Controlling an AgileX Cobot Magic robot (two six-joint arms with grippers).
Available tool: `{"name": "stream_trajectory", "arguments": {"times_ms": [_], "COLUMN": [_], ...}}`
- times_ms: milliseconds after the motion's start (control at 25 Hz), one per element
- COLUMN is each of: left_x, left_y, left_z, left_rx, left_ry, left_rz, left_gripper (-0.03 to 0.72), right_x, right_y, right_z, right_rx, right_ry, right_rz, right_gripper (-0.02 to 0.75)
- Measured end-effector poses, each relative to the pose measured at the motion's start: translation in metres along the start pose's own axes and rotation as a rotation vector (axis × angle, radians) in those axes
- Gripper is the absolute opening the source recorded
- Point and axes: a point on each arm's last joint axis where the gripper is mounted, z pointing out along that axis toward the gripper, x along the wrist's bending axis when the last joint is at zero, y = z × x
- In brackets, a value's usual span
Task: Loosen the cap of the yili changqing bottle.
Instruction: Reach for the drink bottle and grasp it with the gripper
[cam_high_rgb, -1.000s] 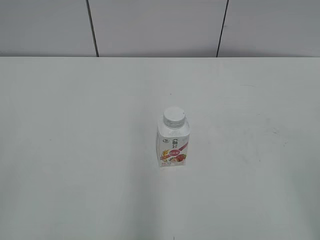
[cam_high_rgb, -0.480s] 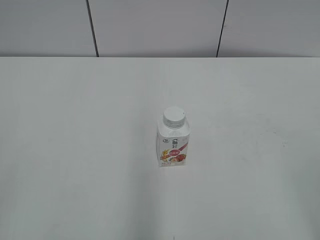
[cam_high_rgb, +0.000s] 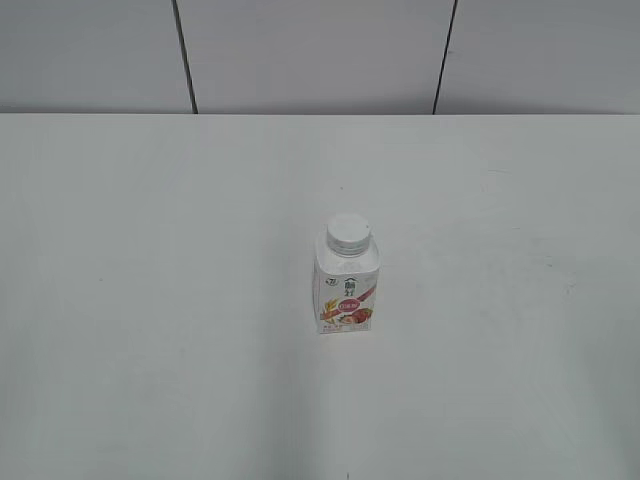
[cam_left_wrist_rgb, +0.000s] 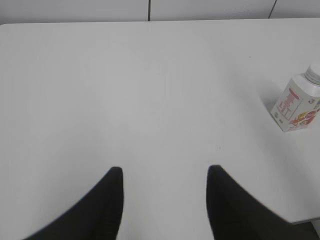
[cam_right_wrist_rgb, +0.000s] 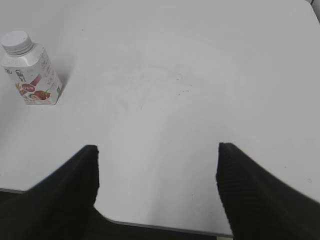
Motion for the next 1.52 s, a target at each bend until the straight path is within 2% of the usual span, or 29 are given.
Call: {"name": "stream_trajectory", "arguments": {"times_ms": [600,680,920,1040,1200,1360,1520], "left_x": [0.000,0.000,0.002,0.004,0.002,0.000,-0.003], "left_y": [0.001,0.008,0.034,0.042,0.051,0.061,0.072], "left_z": [-0.001,-0.004,-0.007,0.006,0.031,0.061,0.094], "left_rx": [-0.009,-0.065,-0.349,-0.397,-0.420,-0.380,-0.338], "left_ry": [0.000,-0.002,0.032,0.061,0.053,0.037,0.019], "left_rz": [0.000,0.000,0.040,0.082,0.107,0.119,0.129], "left_gripper": [0.344,0.344,0.344,0.350,0.391,0.462,0.477], "right_x": [0.000,0.000,0.000,0.000,0.000,0.000,0.000], "right_y": [0.000,0.000,0.000,0.000,0.000,0.000,0.000], "right_z": [0.000,0.000,0.000,0.000,0.000,0.000,0.000], "right_rx": [0.000,0.000,0.000,0.000,0.000,0.000,0.000], "right_ry": [0.000,0.000,0.000,0.000,0.000,0.000,0.000], "right_rz": [0.000,0.000,0.000,0.000,0.000,0.000,0.000], "right_gripper": [0.574,0.574,0.574,0.574,0.574,0.574,0.574]}}
